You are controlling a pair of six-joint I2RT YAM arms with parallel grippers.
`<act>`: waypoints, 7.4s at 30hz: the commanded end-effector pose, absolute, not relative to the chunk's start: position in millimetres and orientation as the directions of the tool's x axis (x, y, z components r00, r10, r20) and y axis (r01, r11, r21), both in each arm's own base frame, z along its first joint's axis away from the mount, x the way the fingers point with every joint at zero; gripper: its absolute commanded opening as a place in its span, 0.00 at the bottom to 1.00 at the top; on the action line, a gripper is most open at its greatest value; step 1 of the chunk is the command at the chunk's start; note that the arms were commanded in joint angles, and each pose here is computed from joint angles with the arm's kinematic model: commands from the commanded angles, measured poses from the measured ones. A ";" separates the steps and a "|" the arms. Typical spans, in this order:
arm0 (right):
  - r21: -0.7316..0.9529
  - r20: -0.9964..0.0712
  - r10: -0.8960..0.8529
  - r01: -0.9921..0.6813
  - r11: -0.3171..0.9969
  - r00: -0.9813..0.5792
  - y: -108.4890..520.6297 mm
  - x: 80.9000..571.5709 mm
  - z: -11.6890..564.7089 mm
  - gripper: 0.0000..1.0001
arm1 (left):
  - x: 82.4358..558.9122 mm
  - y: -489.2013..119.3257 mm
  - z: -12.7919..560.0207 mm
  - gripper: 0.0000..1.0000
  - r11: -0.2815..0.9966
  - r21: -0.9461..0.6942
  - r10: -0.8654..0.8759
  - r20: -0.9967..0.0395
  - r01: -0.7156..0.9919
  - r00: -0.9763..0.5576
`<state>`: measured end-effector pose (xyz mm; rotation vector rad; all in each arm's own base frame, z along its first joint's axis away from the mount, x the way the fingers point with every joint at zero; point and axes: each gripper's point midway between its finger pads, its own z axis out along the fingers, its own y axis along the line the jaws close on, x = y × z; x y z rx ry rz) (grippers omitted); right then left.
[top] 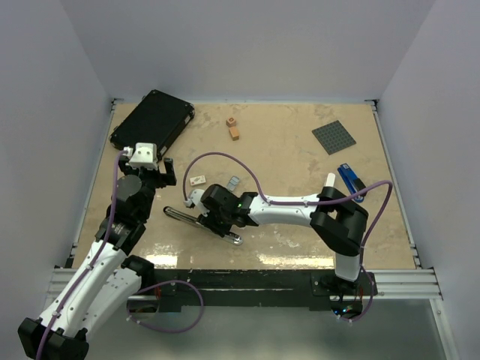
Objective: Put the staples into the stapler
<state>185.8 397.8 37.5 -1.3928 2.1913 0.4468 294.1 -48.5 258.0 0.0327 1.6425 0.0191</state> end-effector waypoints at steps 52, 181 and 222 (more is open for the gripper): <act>-0.047 -0.515 -0.755 -0.867 0.497 -0.405 360.5 187.1 35.4 0.43 | 294.6 -49.1 275.4 0.92 1.000 0.012 0.013 -1.000 0.019 -0.016; 0.076 -0.675 -0.590 -0.837 0.541 -0.443 385.0 200.0 7.4 0.03 | 314.2 -83.3 97.0 0.17 0.775 -0.311 -0.558 -0.746 -0.550 -0.364; 0.155 -0.730 -0.542 -0.873 0.463 -0.417 391.3 186.6 22.0 0.10 | 259.8 -139.1 84.8 0.79 0.922 -0.379 -0.378 -0.831 -0.082 -0.408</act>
